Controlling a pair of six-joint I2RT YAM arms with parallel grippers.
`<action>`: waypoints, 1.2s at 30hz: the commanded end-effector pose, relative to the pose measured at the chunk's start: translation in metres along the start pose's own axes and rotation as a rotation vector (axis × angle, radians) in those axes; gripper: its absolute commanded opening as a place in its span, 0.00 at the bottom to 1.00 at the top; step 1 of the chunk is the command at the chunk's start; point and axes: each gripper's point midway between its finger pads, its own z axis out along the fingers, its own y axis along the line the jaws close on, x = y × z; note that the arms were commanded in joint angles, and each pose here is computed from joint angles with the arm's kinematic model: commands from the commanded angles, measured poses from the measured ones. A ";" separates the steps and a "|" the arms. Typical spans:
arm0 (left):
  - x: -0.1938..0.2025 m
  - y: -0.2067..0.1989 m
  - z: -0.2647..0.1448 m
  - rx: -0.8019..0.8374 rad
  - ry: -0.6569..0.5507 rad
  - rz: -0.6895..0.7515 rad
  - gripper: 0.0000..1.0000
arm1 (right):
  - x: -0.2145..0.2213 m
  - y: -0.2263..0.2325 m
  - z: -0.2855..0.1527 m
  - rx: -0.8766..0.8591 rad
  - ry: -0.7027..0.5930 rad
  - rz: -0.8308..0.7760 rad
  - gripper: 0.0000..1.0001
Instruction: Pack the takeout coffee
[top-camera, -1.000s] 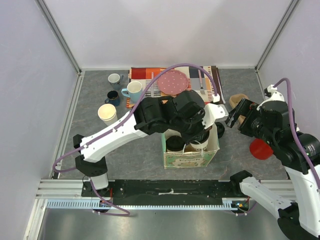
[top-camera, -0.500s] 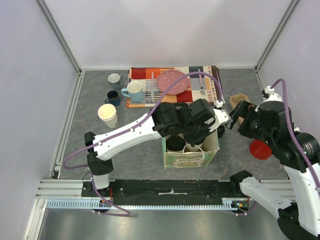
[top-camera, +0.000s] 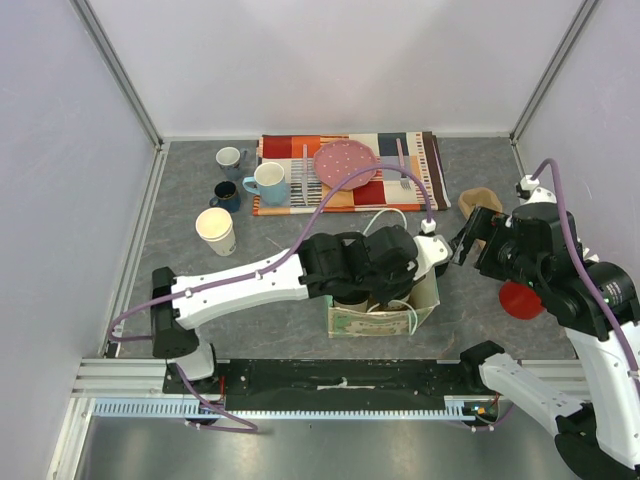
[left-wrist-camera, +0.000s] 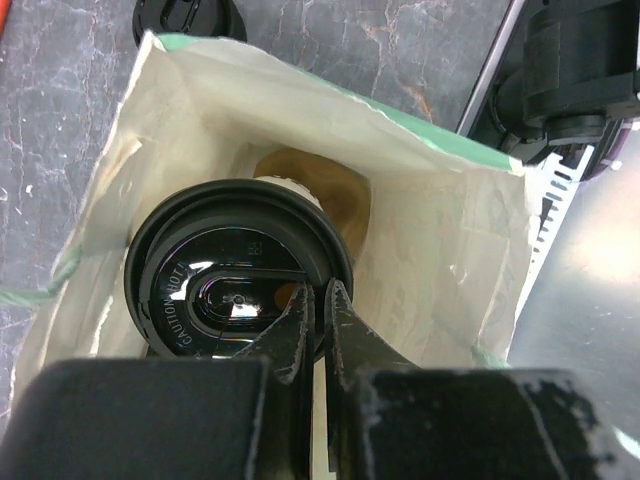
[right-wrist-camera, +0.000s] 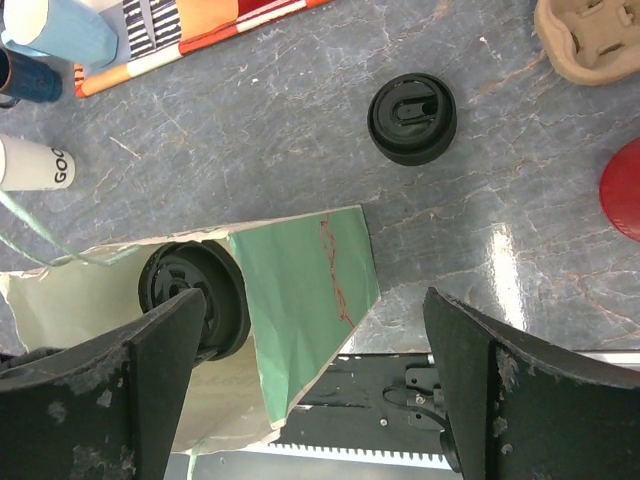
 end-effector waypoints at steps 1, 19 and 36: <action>-0.029 -0.013 -0.010 0.014 -0.185 0.144 0.02 | -0.015 0.003 0.002 0.007 -0.060 0.038 0.98; 0.013 -0.001 0.031 -0.087 0.002 0.088 0.02 | -0.025 -0.011 -0.004 0.069 -0.150 0.155 0.98; 0.054 -0.028 0.049 0.056 0.096 0.015 0.02 | -0.025 -0.009 -0.010 0.045 -0.156 0.150 0.98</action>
